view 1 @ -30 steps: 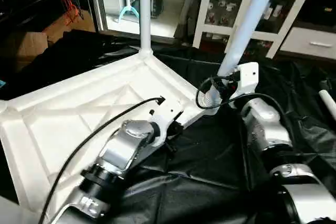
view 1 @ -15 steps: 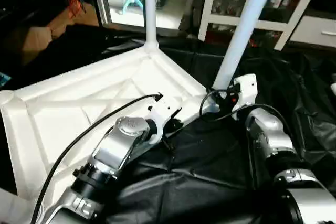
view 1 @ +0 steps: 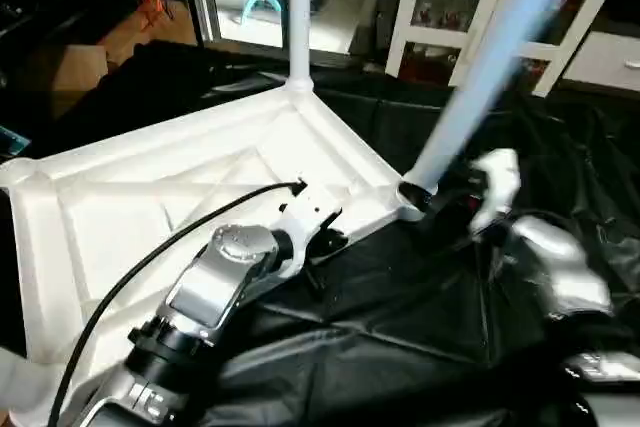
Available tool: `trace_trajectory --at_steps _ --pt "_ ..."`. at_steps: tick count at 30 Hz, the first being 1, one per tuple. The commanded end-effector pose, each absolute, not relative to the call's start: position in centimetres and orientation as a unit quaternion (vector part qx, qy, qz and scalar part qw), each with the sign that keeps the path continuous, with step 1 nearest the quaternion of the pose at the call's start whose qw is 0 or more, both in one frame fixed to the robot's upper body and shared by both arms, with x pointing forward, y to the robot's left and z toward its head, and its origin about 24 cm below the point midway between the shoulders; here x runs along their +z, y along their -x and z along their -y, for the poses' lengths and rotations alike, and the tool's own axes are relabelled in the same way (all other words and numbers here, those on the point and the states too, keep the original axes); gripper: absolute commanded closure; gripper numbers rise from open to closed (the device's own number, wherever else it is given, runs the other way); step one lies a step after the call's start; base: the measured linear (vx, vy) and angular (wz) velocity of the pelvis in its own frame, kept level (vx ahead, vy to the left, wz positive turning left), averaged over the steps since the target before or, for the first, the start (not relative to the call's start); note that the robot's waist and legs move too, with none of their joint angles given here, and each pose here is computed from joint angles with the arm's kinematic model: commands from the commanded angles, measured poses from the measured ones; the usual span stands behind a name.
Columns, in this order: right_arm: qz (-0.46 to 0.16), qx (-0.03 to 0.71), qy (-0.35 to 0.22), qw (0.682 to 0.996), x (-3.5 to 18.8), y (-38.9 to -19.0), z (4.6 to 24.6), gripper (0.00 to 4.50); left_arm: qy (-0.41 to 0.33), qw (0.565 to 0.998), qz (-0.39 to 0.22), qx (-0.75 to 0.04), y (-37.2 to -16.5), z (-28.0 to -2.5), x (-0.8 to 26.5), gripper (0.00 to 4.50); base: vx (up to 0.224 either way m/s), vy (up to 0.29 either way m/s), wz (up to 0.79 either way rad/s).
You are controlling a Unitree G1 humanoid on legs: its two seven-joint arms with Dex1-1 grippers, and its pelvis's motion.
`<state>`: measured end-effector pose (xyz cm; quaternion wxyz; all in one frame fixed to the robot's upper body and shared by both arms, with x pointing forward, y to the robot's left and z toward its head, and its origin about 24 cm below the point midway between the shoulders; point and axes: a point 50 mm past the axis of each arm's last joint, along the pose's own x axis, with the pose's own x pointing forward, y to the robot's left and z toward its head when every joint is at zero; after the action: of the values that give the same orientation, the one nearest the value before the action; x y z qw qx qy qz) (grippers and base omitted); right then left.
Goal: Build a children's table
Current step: Insert table leg to table base
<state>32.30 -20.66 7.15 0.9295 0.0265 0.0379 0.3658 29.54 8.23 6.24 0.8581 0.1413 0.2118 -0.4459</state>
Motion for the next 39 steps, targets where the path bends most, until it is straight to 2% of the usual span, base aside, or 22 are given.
trace_trajectory --at_steps 1,6,10,13,16,18,19,21,22,24,26,27,29,32,33,35,39 --pt "-0.032 0.380 -0.022 0.924 8.2 -31.5 22.0 0.65 -0.154 0.852 -0.223 -0.448 -29.4 -8.8 5.5 4.50 0.000 0.000 0.00" --pt "-0.040 0.347 -0.012 0.937 8.2 -30.9 24.0 0.65 -0.156 0.841 -0.227 -0.465 -29.2 -8.6 5.2 4.50 0.000 0.000 0.00" --pt "-0.036 0.352 -0.052 0.934 8.3 -30.8 23.5 0.65 -0.154 0.838 -0.225 -0.473 -29.0 -8.5 5.2 4.50 0.000 0.000 0.00" --pt "-0.032 0.378 -0.044 0.924 8.2 -30.3 22.9 0.65 -0.159 0.836 -0.227 -0.474 -28.7 -8.6 4.9 4.50 0.000 0.000 0.00" --pt "-0.049 0.357 -0.040 0.932 7.4 -30.1 23.4 0.65 -0.159 0.833 -0.230 -0.477 -28.4 -8.7 4.7 4.50 0.000 0.000 0.00" --pt "-0.089 0.306 -0.007 0.948 5.7 -29.8 24.9 0.65 -0.163 0.828 -0.232 -0.484 -28.0 -8.6 4.4 4.50 0.000 0.000 0.00" --pt "-0.089 0.306 -0.007 0.948 5.7 -29.8 24.9 0.65 -0.163 0.828 -0.232 -0.484 -28.0 -8.6 4.4 4.50 0.000 0.000 0.00" --pt "-0.140 0.196 0.009 0.971 3.4 -29.0 27.3 0.65 -0.169 0.821 -0.224 -0.498 -27.5 -8.3 3.9 4.50 0.000 0.000 0.00" --pt "-0.137 0.142 -0.015 0.980 2.9 -28.7 27.9 0.65 -0.171 0.820 -0.224 -0.497 -27.2 -8.4 3.3 4.50 0.000 0.000 0.00" --pt "-0.114 0.119 -0.046 0.985 2.9 -28.6 27.6 0.65 -0.182 0.828 -0.217 -0.483 -27.3 -8.6 2.7 4.50 0.000 0.000 0.00" --pt "-0.081 0.118 -0.061 0.988 3.3 -28.5 26.6 0.65 -0.175 0.853 -0.199 -0.450 -28.1 -8.9 2.7 4.50 0.000 0.000 0.00" --pt "-0.060 0.125 -0.058 0.989 3.8 -28.6 25.8 0.63 -0.154 0.868 -0.182 -0.436 -28.8 -9.0 3.3 4.23 0.000 0.000 0.00" --pt "-0.038 0.130 -0.060 0.989 4.3 -28.8 25.2 0.62 -0.139 0.875 -0.163 -0.435 -29.4 -9.1 4.3 3.95 0.000 0.000 0.00" --pt "0.000 0.111 -0.065 0.992 5.3 -29.5 24.4 0.62 -0.151 0.874 -0.123 -0.444 -30.7 -9.9 6.1 3.84 0.000 0.000 0.00" --pt "0.010 0.100 -0.067 0.993 5.7 -29.8 24.2 0.62 -0.157 0.876 -0.113 -0.441 -31.3 -10.4 6.7 3.65 0.000 0.000 0.00" --pt "0.021 0.077 -0.072 0.994 6.6 -30.5 24.1 0.62 -0.155 0.887 -0.095 -0.425 -33.2 -11.4 8.4 3.57 0.000 0.000 0.00" --pt "0.005 0.056 -0.061 0.997 7.0 -31.8 23.9 0.62 -0.175 0.899 -0.077 -0.395 -35.6 -12.7 10.5 3.26 0.000 0.000 0.00"
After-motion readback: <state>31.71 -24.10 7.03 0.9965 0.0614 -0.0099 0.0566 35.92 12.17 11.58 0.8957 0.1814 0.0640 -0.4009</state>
